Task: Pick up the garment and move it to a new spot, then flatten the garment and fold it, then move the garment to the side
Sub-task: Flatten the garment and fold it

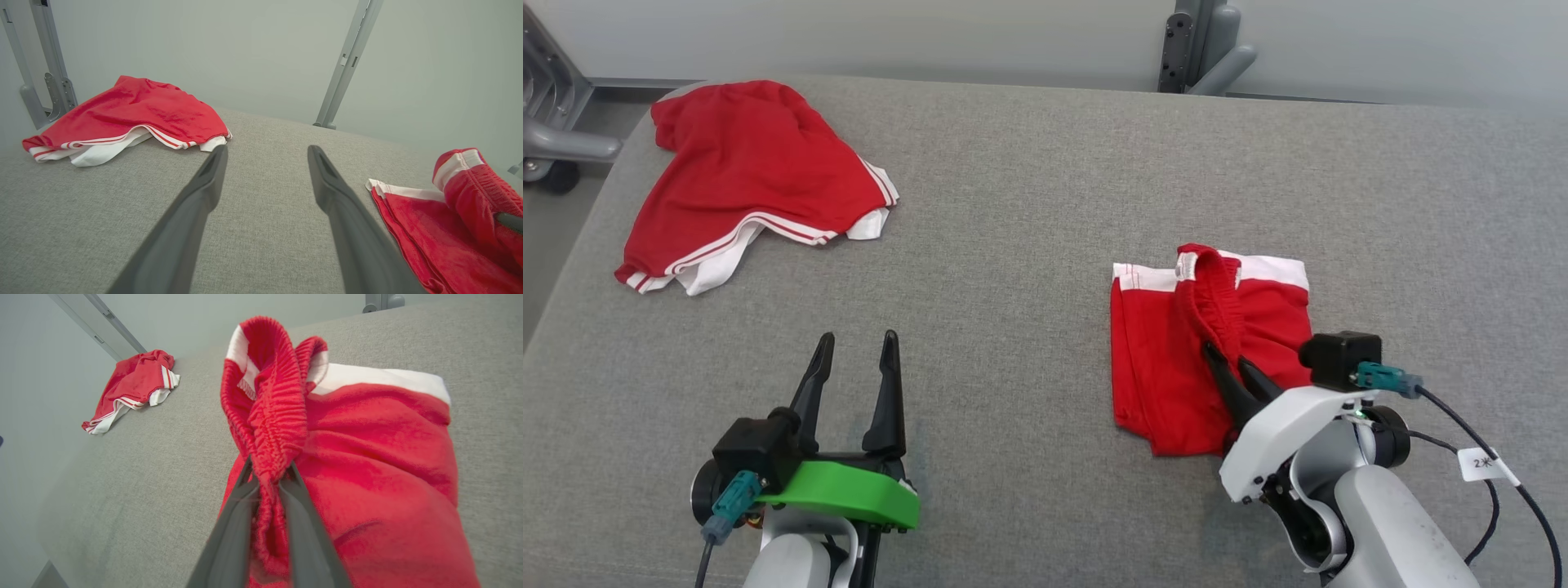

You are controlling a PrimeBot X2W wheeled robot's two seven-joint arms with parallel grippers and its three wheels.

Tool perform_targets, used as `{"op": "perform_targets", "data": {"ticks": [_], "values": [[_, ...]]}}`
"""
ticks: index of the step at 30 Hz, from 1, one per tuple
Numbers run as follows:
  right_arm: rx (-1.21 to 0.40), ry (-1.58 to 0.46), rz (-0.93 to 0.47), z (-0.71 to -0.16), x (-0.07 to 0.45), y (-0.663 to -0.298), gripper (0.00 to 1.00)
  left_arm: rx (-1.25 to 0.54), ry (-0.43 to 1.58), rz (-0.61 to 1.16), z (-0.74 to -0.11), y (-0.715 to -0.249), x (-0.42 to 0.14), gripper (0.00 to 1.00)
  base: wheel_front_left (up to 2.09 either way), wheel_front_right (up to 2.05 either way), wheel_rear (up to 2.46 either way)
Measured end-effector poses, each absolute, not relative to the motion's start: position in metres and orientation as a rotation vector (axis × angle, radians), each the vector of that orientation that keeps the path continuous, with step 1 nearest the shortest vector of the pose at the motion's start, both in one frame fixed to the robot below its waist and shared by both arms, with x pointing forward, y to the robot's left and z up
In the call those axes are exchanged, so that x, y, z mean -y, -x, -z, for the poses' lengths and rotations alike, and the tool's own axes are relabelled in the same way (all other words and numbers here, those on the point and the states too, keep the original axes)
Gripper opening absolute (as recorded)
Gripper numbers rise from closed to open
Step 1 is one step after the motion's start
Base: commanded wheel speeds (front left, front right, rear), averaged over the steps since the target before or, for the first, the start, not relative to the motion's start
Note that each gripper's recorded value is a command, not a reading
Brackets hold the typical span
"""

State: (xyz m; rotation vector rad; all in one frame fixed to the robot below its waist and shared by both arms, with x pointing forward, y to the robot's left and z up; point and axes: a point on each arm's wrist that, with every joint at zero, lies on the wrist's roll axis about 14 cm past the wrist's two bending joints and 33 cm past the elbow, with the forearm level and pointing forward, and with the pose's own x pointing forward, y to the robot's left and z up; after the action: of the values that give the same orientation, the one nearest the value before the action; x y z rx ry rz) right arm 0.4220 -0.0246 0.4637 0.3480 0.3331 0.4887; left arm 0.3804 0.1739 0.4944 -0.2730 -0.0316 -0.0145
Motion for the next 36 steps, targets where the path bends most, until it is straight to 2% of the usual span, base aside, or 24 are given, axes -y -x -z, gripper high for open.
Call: {"op": "perform_targets", "data": {"ticks": [4, 5, 7, 8, 9, 25, 32, 36], "values": [[-0.346, -0.23, -0.506, -0.447, 0.018, -0.424, 0.0, 0.021, 0.276, 0.007, -0.491, -0.379, -0.176, 1.0, 0.0, 0.0, 0.0], [-0.352, -0.215, -0.512, -0.443, 0.017, -0.423, 0.11, 0.019, 0.277, 0.005, -0.49, -0.379, -0.176, 1.0, 0.0, 0.0, 0.0], [-0.355, -0.205, -0.52, -0.44, 0.014, -0.422, 0.49, 0.018, 0.277, 0.004, -0.49, -0.378, -0.176, 1.0, 0.0, 0.0, 0.0], [-0.358, -0.2, -0.527, -0.438, 0.011, -0.421, 0.86, 0.017, 0.277, 0.002, -0.489, -0.378, -0.176, 1.0, 0.0, 0.0, 0.0], [-0.358, -0.197, -0.534, -0.436, 0.009, -0.42, 1.0, 0.017, 0.278, 0.001, -0.489, -0.377, -0.177, 1.0, 0.0, 0.0, 0.0], [-0.292, -0.249, -0.634, -0.453, -0.021, -0.4, 1.0, 0.011, 0.281, 0.03, -0.488, -0.379, -0.167, 1.0, 0.0, 0.0, 0.0], [-0.131, -0.235, -0.562, -0.487, 0.004, -0.418, 1.0, 0.044, 0.283, 0.046, -0.499, -0.385, -0.163, 1.0, 0.0, 0.0, 0.0], [0.003, -0.19, -0.416, -0.514, 0.054, -0.433, 1.0, 0.067, 0.289, 0.074, -0.507, -0.387, -0.153, 1.0, 0.0, 0.0, 0.0]]}}
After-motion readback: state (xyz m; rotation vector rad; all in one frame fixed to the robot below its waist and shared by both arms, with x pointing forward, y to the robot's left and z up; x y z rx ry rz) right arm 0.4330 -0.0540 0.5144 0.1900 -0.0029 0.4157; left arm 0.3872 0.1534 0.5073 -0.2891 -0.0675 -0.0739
